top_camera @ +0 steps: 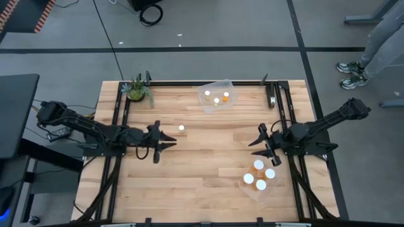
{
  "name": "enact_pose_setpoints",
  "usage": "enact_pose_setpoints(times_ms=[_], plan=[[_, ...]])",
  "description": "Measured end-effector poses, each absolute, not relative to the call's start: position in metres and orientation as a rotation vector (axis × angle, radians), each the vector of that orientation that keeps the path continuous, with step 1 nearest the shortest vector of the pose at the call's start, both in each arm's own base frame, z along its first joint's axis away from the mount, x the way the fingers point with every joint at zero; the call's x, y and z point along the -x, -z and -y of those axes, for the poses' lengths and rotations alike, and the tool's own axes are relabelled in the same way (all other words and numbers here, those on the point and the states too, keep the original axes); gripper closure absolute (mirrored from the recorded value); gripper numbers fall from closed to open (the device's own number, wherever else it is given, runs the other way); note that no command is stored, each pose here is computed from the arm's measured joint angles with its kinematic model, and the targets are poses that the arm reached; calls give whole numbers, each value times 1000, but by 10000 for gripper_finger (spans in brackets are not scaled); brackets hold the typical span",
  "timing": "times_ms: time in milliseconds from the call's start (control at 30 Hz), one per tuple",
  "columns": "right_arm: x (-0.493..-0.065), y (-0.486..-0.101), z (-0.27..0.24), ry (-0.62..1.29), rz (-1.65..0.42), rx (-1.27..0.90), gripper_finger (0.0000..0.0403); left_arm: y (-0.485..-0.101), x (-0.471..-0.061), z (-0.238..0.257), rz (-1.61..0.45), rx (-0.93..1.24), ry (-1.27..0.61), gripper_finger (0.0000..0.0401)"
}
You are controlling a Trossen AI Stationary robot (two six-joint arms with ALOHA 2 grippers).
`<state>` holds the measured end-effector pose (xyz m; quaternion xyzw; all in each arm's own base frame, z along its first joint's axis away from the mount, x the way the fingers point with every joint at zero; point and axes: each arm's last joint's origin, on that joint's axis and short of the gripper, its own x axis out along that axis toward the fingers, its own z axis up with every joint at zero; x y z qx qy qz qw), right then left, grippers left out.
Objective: Pick and place medicine bottles into bin by pill shape (circle, oval)
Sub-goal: Put the yellow pill bottle into the top transparent bin
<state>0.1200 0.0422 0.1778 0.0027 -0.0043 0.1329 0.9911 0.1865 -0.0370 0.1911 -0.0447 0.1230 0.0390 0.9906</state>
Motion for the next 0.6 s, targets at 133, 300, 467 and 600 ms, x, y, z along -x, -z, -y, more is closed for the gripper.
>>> enact_pose_setpoints(times_ms=[133,300,467,600], plan=[[-119,-169,-37,-197,-80,35,230,-191,-187,36,-247,100,-86,323],[-116,-172,-31,-185,-56,10,230,-191,-187,36,-247,90,-85,318],[-108,-173,-25,-161,-47,43,230,-191,-187,36,-248,90,-84,321],[-102,-173,-20,-130,-28,34,230,-190,-187,36,-254,106,-89,327]])
